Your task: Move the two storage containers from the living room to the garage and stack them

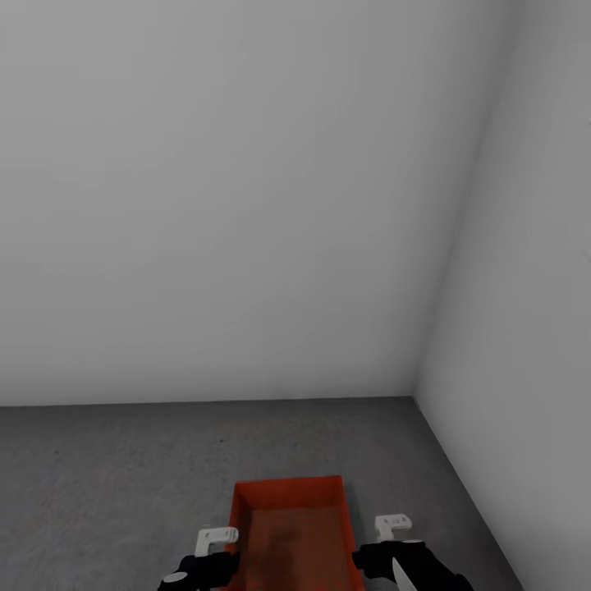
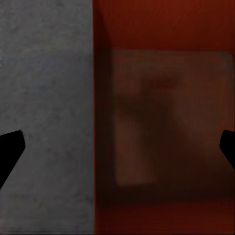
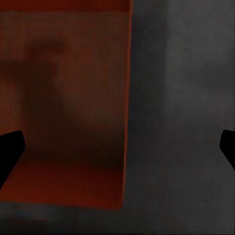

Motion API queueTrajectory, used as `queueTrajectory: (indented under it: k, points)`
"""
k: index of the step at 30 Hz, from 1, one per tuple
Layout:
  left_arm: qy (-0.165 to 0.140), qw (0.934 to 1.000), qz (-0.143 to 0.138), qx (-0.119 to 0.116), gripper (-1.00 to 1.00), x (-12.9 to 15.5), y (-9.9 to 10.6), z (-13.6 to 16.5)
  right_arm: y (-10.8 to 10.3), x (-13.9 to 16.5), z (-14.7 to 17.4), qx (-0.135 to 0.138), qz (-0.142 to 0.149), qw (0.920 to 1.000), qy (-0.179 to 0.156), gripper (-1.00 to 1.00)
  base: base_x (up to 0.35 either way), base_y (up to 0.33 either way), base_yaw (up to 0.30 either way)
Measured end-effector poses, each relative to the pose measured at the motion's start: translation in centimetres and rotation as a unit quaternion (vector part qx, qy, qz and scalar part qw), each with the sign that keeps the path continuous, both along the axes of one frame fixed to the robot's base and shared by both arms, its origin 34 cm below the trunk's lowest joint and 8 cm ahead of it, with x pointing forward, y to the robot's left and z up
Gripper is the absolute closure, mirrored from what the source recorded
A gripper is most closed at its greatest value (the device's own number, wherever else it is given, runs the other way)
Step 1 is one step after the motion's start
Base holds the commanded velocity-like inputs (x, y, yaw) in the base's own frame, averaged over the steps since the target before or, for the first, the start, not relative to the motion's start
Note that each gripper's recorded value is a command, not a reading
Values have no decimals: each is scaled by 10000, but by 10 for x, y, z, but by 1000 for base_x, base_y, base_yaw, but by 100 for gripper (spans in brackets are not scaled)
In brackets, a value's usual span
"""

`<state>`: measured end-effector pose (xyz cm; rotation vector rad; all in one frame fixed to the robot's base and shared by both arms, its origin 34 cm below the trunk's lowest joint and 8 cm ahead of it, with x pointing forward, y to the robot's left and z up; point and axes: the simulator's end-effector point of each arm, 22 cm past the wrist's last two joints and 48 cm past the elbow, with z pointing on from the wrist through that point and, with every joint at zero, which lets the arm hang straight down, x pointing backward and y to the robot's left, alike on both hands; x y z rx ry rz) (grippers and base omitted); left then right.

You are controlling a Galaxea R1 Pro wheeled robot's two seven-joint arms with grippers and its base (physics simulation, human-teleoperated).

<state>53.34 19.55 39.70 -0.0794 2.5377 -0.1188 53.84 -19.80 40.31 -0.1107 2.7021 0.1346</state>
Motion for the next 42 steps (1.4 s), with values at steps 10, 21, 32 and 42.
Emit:
queueTrajectory:
  k: [10, 21, 32, 42]
  points:
    - [6, 10000, -1, -9, -100, 0, 1, 0, 3, 0, 0, 23, 8, 10000, 7, -100, -286, 84, -200]
    - [1, 10000, 2, -16, -100, 0, 1, 0, 3, 0, 1, 21, 13, 10000, 4, -100, -137, 243, -282]
    - [-6, 10000, -9, -21, -100, 0, 0, 0, 3, -1, 0, 16, 20, 10000, 16, -100, -96, 276, -287]
    - [-10, 10000, -21, -18, -100, 0, 0, 0, 3, -1, 0, 14, 19, 10000, 23, -100, -42, 89, -287]
